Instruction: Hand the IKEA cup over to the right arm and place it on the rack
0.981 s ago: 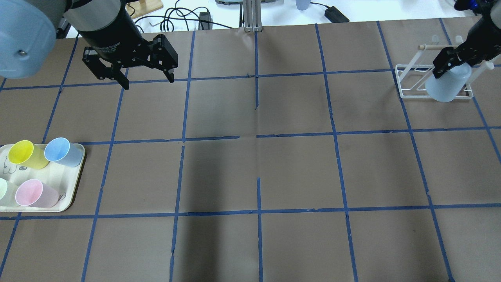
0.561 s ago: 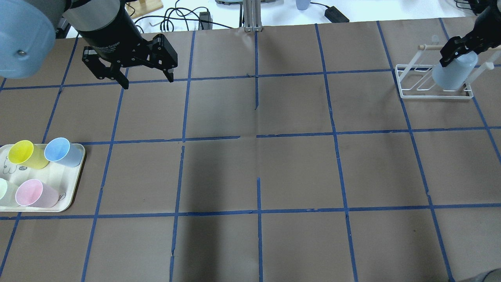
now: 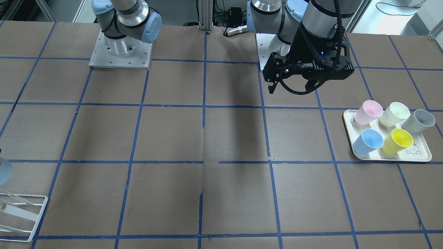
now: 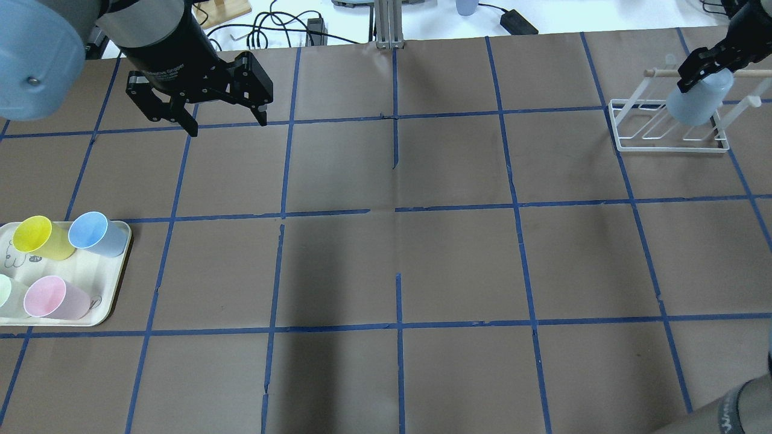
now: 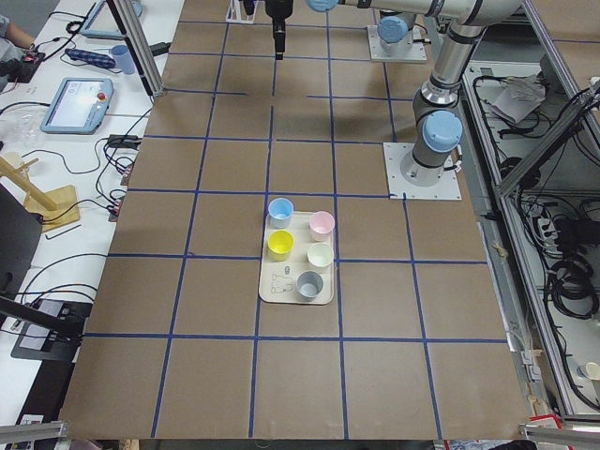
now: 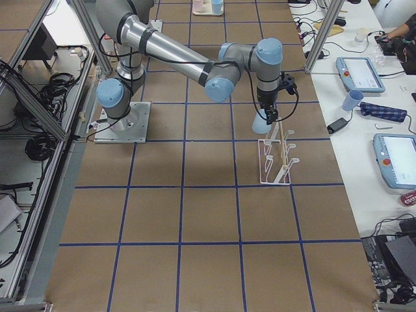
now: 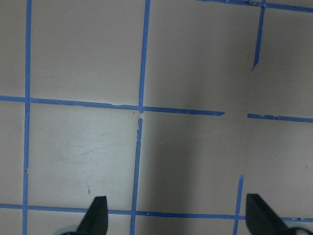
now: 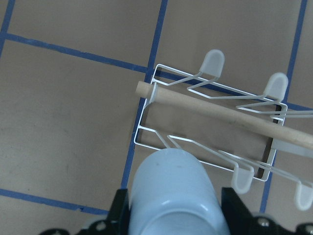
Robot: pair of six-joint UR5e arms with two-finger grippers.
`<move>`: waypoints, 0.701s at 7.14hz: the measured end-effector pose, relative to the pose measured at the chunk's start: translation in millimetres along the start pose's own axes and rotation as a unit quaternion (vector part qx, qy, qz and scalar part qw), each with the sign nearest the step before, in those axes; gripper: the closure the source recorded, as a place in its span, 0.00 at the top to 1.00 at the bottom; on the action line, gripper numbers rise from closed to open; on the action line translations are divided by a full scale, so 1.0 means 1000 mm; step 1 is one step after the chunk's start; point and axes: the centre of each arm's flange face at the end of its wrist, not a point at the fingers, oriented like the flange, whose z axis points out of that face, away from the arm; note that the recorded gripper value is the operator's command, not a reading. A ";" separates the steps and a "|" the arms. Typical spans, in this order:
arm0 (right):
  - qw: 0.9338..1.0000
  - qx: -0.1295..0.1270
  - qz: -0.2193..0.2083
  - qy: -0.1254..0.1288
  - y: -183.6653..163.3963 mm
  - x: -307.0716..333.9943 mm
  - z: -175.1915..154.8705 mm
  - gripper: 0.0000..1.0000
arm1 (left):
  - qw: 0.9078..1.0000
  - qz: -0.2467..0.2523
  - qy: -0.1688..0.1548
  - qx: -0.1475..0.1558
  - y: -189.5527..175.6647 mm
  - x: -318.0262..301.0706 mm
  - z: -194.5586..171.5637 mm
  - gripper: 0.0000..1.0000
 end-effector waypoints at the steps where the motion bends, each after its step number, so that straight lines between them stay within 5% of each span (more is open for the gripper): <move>1: 1.000 0.001 -0.001 0.000 -0.004 0.004 0.006 0.40 | 1.000 0.000 0.000 0.000 0.000 0.000 0.000 1.00; 5: 1.000 0.001 0.002 -0.007 -0.010 0.008 0.019 0.41 | 1.000 -0.001 0.000 0.001 0.000 -0.001 -0.001 1.00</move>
